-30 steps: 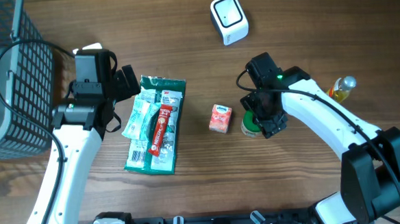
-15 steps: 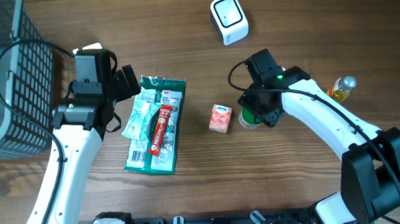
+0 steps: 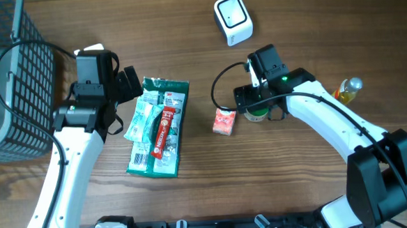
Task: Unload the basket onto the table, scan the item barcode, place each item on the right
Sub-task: 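Grasp the green-capped jar with the right gripper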
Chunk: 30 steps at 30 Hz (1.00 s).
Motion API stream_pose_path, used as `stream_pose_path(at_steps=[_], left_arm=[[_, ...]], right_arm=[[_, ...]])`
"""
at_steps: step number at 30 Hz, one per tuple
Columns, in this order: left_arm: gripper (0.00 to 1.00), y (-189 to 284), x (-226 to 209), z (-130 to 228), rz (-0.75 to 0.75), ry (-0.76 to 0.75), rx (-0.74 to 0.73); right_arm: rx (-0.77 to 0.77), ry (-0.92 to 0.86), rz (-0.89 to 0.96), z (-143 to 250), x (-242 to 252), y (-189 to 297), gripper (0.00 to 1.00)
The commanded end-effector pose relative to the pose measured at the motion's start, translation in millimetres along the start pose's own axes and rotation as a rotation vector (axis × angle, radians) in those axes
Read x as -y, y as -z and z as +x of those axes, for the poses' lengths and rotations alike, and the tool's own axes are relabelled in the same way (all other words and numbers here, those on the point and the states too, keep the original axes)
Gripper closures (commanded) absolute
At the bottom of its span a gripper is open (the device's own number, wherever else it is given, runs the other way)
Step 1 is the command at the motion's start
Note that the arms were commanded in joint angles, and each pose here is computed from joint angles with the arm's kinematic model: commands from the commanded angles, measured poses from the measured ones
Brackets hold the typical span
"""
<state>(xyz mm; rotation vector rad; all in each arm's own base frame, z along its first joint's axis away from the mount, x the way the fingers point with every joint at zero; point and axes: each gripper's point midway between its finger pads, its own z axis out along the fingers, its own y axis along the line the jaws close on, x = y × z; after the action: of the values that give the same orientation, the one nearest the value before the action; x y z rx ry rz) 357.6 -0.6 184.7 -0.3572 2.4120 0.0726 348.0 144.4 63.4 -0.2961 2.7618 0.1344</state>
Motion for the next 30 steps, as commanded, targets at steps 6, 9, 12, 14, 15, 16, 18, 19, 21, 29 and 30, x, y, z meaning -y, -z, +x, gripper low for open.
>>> stream_pose_path(at_steps=[6,9,12,14,15,16,18,19,21,29,30], left_arm=[[0.00,3,-1,-6,-0.003,0.022,0.018],[0.00,3,-1,-6,-0.003,0.022,0.018],[0.00,3,-1,-6,-0.003,0.022,0.018],[0.00,3,-1,-6,-0.003,0.022,0.018],[0.00,3,-1,-6,-0.003,0.022,0.018],[0.00,3,-1,-6,-0.003,0.023,0.018],[0.00,3,-1,-6,-0.003,0.022,0.018],[0.00,3,-1,-6,-0.003,0.022,0.018],[0.00,3,-1,-6,-0.003,0.022,0.018],[0.00,3,-1,-6,-0.003,0.022,0.018],[0.00,3,-1,-6,-0.003,0.022,0.018]], right_arm=[[-0.078,-0.214,-0.015,19,-5,-3,0.00],[-0.098,-0.214,-0.008,24,-4,-3,0.08],[-0.093,-0.213,-0.004,23,-3,-3,0.17],[-0.089,-0.212,0.011,22,0,-3,0.23],[-0.090,-0.209,0.021,23,1,-4,0.25],[-0.094,-0.203,0.026,24,2,-4,0.25],[-0.096,-0.200,0.047,26,6,-3,0.26],[-0.097,-0.188,0.049,26,6,-3,0.30],[-0.109,-0.143,0.046,28,6,-3,0.39],[-0.222,0.006,0.057,55,11,2,0.34],[-0.228,0.005,0.052,57,10,3,0.34]])
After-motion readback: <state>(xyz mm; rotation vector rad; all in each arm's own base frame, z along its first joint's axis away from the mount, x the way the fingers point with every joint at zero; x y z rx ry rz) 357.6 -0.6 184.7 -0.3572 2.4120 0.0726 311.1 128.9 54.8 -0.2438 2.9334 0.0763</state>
